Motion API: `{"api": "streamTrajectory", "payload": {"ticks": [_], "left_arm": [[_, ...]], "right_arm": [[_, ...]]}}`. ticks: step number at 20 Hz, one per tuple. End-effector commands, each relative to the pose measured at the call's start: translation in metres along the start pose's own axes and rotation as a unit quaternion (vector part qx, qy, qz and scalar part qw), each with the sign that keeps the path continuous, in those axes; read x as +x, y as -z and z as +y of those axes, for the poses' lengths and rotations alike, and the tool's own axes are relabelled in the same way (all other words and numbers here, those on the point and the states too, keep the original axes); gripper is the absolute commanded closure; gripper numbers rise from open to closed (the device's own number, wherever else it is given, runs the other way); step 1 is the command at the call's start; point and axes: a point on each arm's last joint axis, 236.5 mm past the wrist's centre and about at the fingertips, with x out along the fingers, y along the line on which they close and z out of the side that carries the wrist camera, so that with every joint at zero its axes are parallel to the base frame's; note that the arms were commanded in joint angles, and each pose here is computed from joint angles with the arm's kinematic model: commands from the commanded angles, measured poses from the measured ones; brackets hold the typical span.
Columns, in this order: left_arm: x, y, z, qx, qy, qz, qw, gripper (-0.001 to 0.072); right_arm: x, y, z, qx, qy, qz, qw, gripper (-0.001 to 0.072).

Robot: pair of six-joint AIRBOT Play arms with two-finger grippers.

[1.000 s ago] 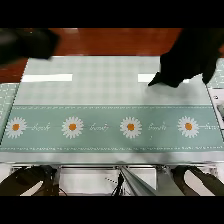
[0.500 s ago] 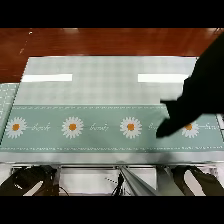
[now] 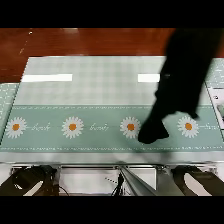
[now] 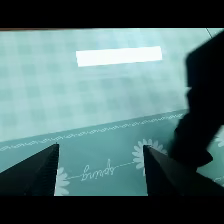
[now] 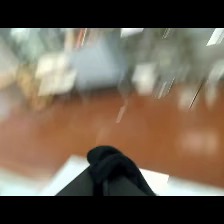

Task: Fold the shirts.

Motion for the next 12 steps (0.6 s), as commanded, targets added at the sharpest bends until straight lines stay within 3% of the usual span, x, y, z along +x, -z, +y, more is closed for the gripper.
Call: {"api": "streamTrajectory", "payload": {"ticks": [1, 5, 9, 11, 12], "left_arm": [[0.003, 0.007, 0.004, -0.006, -0.01, 0.016, 1.0, 0.01], [0.023, 0.028, 0.013, -0.005, -0.03, 0.059, 0.998, 0.01], [0.049, 0.068, 0.028, -0.025, -0.064, 0.132, 0.989, 0.01], [0.061, 0.085, 0.033, -0.023, -0.075, 0.161, 0.984, 0.01], [0.067, 0.095, 0.037, -0.021, -0.082, 0.177, 0.981, 0.0099]], "right_arm": [[0.068, 0.126, 0.033, -0.041, -0.04, 0.203, 0.977, 0.0686], [0.106, 0.267, 0.131, -0.108, -0.144, 0.356, 0.917, 0.0685], [0.122, 0.361, 0.164, -0.142, -0.162, 0.434, 0.875, 0.0665], [0.127, 0.382, 0.158, -0.137, -0.155, 0.456, 0.865, 0.0324], [0.13, 0.384, 0.145, -0.149, -0.141, 0.462, 0.863, 0.021]]}}
